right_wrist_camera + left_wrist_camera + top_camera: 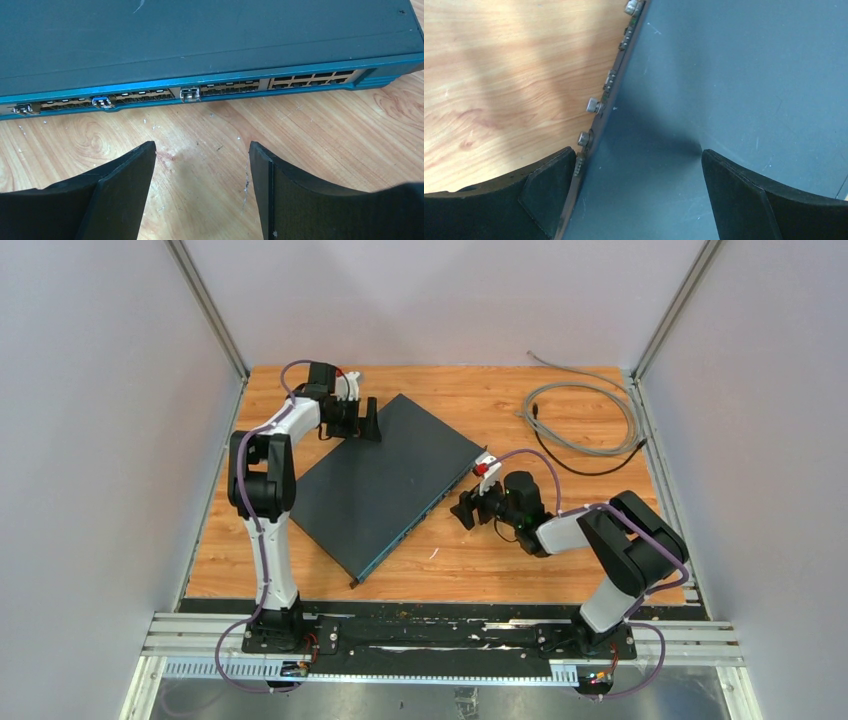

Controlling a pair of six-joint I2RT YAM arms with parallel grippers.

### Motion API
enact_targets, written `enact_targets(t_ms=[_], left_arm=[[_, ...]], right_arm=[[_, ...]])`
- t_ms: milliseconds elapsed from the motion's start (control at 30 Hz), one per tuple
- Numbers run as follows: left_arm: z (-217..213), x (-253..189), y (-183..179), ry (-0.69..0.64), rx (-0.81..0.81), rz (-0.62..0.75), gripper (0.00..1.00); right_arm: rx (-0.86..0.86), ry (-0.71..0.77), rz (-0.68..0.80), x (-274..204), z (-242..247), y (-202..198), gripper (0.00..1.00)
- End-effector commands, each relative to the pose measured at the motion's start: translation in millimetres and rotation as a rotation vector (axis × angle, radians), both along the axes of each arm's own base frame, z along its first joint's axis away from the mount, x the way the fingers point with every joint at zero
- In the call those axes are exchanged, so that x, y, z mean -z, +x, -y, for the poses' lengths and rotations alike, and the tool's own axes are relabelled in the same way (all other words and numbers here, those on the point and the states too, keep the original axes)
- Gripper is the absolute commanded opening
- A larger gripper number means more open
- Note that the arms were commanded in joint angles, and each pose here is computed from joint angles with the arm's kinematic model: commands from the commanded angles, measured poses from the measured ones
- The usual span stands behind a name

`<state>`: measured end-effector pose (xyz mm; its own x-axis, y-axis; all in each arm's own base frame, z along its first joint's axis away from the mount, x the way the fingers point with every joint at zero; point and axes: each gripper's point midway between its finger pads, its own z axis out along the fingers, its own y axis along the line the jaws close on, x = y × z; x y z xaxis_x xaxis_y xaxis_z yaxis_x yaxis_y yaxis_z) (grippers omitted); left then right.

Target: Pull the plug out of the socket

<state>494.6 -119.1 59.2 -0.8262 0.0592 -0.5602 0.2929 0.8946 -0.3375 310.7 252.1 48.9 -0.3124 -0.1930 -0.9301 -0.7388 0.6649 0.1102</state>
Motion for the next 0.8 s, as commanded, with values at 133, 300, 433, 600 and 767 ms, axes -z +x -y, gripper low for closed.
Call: enact_targets(t_ms=[133,300,433,600,767], left_arm=[[44.1,18.8,-35.1,-0.238,0.246,-0.096,0.98],[46.4,42.7,-53.0,-0.241,0.245,-0.163,0.97],[51.7,45.0,-62.5,-0.266,0.250,-0.187,0.96],[52.8,52.1,-71.9,-0.236,0.229,-0.204,0.96],[41.6,64.7,-74.3,-0.173,0.133,-0.234,0.96]], right_arm=[[-0.030,-0.016,0.120,-7.0,-2.6,0.7,0.70],[0.005,-0.037,0.112,1.3,8.2,-4.4,0.70],[0.021,-0.036,0.111,7.3,13.1,-8.0,0.70],[-0.003,-0.026,0.124,8.4,10.5,-11.0,0.70],[0.012,-0.003,0.150,6.8,14.1,-13.7,0.69]])
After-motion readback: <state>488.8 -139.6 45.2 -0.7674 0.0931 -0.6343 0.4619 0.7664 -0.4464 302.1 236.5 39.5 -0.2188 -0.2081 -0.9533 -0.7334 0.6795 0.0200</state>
